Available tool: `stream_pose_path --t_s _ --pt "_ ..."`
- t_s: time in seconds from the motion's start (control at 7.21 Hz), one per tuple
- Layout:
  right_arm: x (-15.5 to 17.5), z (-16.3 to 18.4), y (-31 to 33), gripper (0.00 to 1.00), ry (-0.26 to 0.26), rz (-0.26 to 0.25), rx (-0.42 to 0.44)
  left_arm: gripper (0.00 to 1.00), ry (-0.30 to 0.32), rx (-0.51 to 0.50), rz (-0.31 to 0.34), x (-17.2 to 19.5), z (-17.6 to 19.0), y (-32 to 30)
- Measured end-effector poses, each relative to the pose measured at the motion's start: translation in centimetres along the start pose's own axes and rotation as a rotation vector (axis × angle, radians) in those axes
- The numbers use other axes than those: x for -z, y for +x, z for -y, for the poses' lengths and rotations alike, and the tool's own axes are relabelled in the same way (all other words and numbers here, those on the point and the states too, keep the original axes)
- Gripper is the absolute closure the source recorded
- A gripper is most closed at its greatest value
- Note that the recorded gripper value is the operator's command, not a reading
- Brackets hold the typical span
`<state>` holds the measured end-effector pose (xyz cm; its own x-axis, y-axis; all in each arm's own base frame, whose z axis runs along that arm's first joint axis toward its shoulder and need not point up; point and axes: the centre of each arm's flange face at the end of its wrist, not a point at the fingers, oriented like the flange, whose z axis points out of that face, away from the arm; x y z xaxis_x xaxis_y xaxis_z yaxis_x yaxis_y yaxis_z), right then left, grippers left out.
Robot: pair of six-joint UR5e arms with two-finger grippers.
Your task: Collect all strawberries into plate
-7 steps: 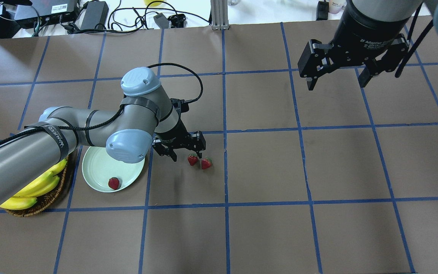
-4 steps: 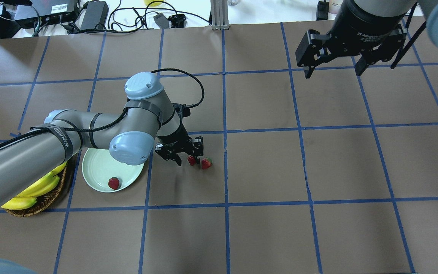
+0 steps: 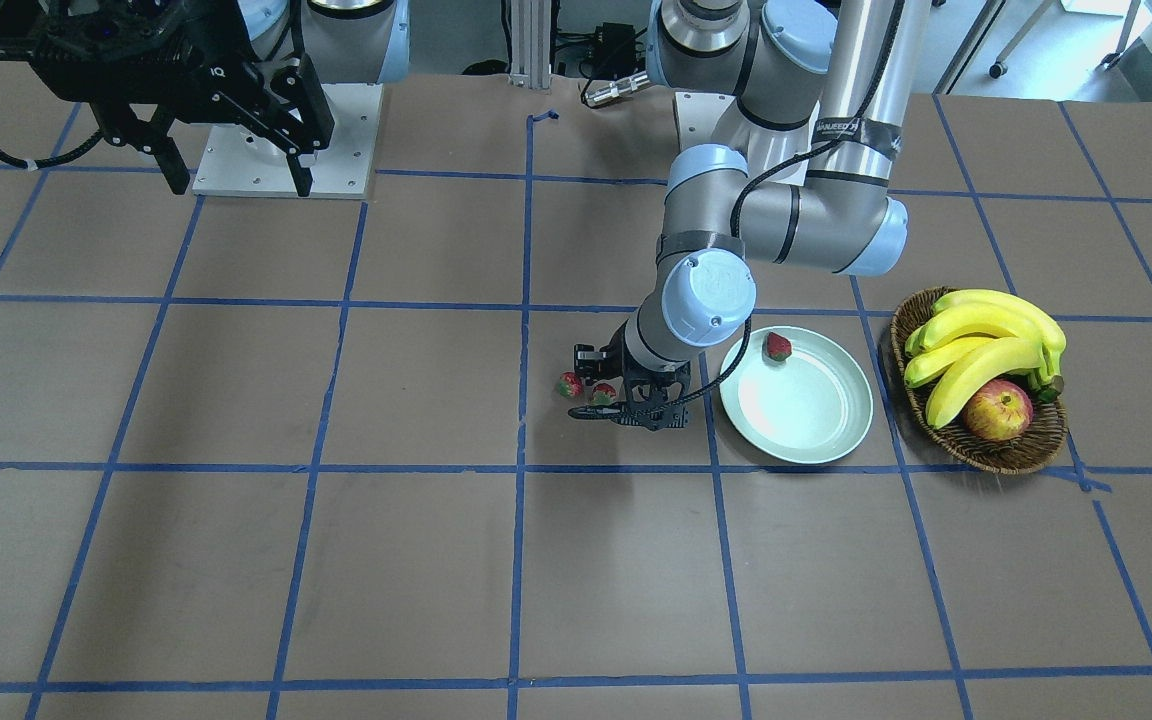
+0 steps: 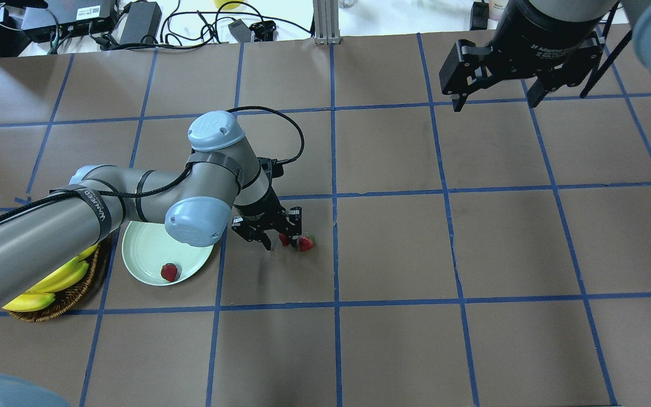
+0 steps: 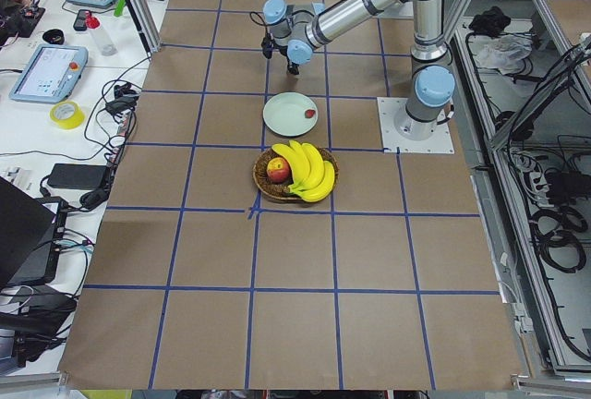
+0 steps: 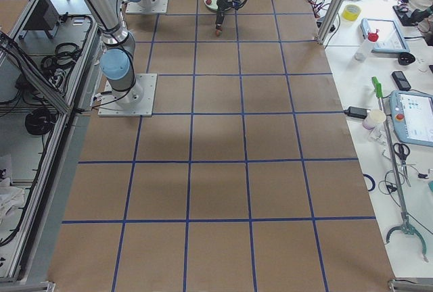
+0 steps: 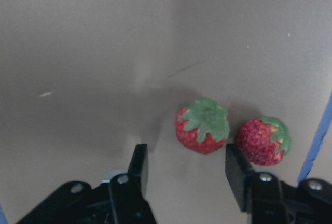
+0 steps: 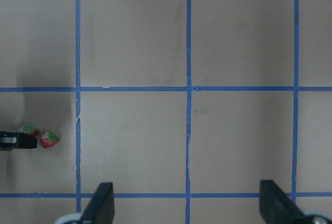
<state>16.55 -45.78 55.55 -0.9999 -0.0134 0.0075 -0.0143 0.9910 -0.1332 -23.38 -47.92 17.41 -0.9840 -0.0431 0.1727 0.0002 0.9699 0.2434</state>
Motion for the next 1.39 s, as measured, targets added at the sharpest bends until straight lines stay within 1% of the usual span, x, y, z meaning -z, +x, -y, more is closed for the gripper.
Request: stream_pose_path --t_s 0.14,0.28,0.42,0.69,0.97,1.11,1.25,1.39 --pt "0.0 0.0 0.0 0.0 0.0 0.0 0.007 0.69 -0.001 0.001 -0.002 0.0 0.0 0.0" --pt "0.0 0.0 0.0 0.0 -0.001 0.001 0.013 0.92 0.0 0.002 -0.004 0.0 0.0 0.0" --pt "0.0 0.0 0.0 0.0 -0.002 0.003 0.015 1.0 0.0 0.004 -0.005 0.0 0.1 0.1" --pt "-0.1 0.0 0.0 0.0 -0.004 0.002 0.016 1.0 0.003 0.011 -0.006 0.3 0.1 0.1" --pt "-0.1 0.0 0.0 0.0 -0.004 0.002 0.015 1.0 0.033 0.037 -0.008 2.1 1.0 0.7" --pt "-0.1 0.0 0.0 0.0 -0.005 0.003 0.015 0.17 0.04 0.051 -0.008 3.5 1.5 1.0" --pt "-0.1 0.0 0.0 0.0 -0.005 0.005 0.014 0.03 0.036 0.066 -0.009 4.3 1.8 1.3" --pt "-0.1 0.0 -0.1 0.0 -0.005 0.007 0.014 0.01 0.034 0.076 -0.01 4.6 2.1 1.4"
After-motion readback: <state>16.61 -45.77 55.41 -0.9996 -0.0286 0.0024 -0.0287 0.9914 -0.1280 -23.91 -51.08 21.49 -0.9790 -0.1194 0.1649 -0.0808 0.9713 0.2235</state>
